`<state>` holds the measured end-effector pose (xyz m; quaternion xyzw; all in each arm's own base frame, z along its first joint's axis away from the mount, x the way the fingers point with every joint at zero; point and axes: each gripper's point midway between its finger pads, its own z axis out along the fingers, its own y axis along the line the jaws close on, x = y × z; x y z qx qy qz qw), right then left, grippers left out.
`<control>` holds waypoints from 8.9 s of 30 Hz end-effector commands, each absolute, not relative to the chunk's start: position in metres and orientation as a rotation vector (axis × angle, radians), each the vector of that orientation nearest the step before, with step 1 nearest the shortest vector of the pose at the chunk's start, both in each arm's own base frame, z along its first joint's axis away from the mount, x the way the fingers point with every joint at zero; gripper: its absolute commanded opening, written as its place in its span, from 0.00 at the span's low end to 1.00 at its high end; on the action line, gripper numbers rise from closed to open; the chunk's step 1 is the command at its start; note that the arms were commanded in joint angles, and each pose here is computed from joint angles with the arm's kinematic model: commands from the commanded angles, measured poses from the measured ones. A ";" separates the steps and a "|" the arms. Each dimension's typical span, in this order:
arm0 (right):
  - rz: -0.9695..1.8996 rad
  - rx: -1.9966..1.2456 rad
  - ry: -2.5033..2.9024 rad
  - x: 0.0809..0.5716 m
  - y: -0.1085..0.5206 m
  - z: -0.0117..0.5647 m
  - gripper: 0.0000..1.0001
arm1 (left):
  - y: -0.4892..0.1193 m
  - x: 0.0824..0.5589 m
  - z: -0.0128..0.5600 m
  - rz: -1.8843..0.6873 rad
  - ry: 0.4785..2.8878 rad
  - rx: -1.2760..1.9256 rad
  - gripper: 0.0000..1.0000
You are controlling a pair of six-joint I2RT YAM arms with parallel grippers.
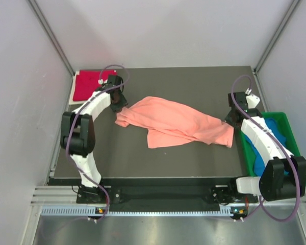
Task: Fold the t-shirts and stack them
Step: Flatten the tshirt out
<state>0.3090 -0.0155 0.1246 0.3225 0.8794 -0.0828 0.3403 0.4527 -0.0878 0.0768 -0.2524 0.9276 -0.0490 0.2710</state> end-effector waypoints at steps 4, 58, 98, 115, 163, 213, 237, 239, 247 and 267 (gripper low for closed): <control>-0.136 0.820 2.183 0.321 -0.016 0.149 0.00 | -0.102 0.424 0.099 -0.464 2.413 -0.745 0.45; 0.019 0.966 2.189 0.319 -0.049 0.088 0.46 | -0.102 0.467 0.068 -0.694 2.239 -0.933 0.38; 0.179 0.901 2.063 0.324 -0.041 0.174 0.00 | -0.092 0.462 0.103 -0.626 2.226 -0.899 0.04; 0.421 0.703 1.384 0.230 -0.023 0.547 0.00 | -0.082 0.376 0.473 -0.845 1.582 -0.603 0.00; 0.572 0.412 1.308 0.405 -0.023 0.618 0.00 | -0.087 0.495 0.529 -0.885 1.377 -0.503 0.00; 0.512 0.427 1.305 0.268 -0.002 0.586 0.00 | -0.093 0.369 0.514 -0.925 1.453 -0.385 0.00; 0.362 0.350 1.127 0.339 -0.064 0.646 0.00 | -0.079 0.442 0.536 -1.021 1.188 -0.434 0.00; 0.362 0.386 1.193 0.341 -0.064 0.606 0.00 | -0.075 0.432 0.502 -0.988 1.244 -0.475 0.00; 0.397 0.676 1.634 0.344 -0.065 0.382 0.00 | -0.072 0.402 0.332 -0.864 1.593 -0.621 0.00; 0.321 1.029 2.276 0.213 -0.022 0.121 0.00 | -0.011 0.301 0.098 -0.269 2.097 -1.133 0.00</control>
